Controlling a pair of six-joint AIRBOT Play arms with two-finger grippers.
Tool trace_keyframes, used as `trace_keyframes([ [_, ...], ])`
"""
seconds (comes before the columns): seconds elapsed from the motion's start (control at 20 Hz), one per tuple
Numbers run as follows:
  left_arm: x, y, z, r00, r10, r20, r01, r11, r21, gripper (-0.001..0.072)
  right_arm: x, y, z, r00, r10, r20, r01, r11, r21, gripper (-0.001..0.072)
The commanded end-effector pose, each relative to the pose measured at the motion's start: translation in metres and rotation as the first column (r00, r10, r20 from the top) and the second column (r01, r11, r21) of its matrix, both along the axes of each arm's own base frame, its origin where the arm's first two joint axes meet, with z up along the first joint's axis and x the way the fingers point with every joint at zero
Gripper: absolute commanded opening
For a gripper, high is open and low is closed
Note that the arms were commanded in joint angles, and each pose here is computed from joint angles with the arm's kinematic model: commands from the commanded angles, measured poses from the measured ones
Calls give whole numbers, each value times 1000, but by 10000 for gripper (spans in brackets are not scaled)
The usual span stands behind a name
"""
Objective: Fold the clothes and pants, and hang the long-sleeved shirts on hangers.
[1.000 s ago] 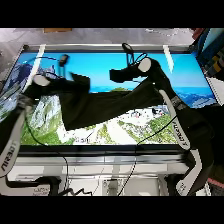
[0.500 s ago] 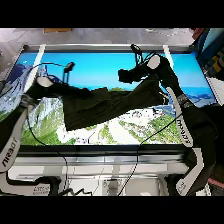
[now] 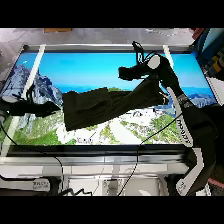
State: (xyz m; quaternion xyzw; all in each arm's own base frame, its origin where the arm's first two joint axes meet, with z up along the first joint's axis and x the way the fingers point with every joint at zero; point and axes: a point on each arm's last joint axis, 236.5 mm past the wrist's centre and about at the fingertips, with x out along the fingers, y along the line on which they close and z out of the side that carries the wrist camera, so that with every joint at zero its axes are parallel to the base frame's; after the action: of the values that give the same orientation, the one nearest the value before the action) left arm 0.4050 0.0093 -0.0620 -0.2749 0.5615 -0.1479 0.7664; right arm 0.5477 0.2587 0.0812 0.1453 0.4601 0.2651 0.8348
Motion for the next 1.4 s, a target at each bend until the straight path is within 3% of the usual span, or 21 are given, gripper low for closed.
trace_keyframes([
  [0.0,1,-17,-26,998,64,-3,-64,989,-132,515,4,3,5,1000,-12,17,11,1000,24,26],
  [0.2,25,-43,-52,993,118,-5,-117,981,-151,505,3,4,5,1000,-9,12,9,1000,29,26],
  [0.25,28,-51,-52,993,114,0,-113,982,-152,398,3,4,5,1000,-9,12,9,1000,29,26],
  [0.35,32,-66,-49,997,76,21,-72,987,-143,117,3,4,5,1000,-9,12,9,1000,28,26],
  [0.4,34,-70,-44,998,62,29,-57,987,-149,18,3,3,5,1000,-9,13,9,1000,27,26],
  [0.5,38,-72,-18,998,19,67,-7,986,-168,16,4,0,3,1000,-11,18,11,1000,9,26],
  [0.6,37,-61,12,993,-51,106,63,992,-111,15,7,-9,-3,999,-15,29,16,999,-44,26],
  [0.7,32,-36,47,990,-104,100,100,994,46,14,8,-16,-9,999,-16,31,18,996,-83,26],
  [0.85,30,-3,117,980,-149,134,107,954,280,13,5,-16,-23,1000,-16,4,16,996,-93,26],
  [1.0,9,26,181,986,-136,93,76,876,475,11,-9,-10,-40,998,9,-56,-15,994,-107,26],
  [1.15,-16,59,222,993,-112,23,69,747,661,12,-29,9,-46,993,67,-99,-79,990,-118,26],
  [1.35,-24,82,234,998,-58,-7,44,670,741,12,-57,55,-47,981,169,-99,-180,976,-124,26],
])
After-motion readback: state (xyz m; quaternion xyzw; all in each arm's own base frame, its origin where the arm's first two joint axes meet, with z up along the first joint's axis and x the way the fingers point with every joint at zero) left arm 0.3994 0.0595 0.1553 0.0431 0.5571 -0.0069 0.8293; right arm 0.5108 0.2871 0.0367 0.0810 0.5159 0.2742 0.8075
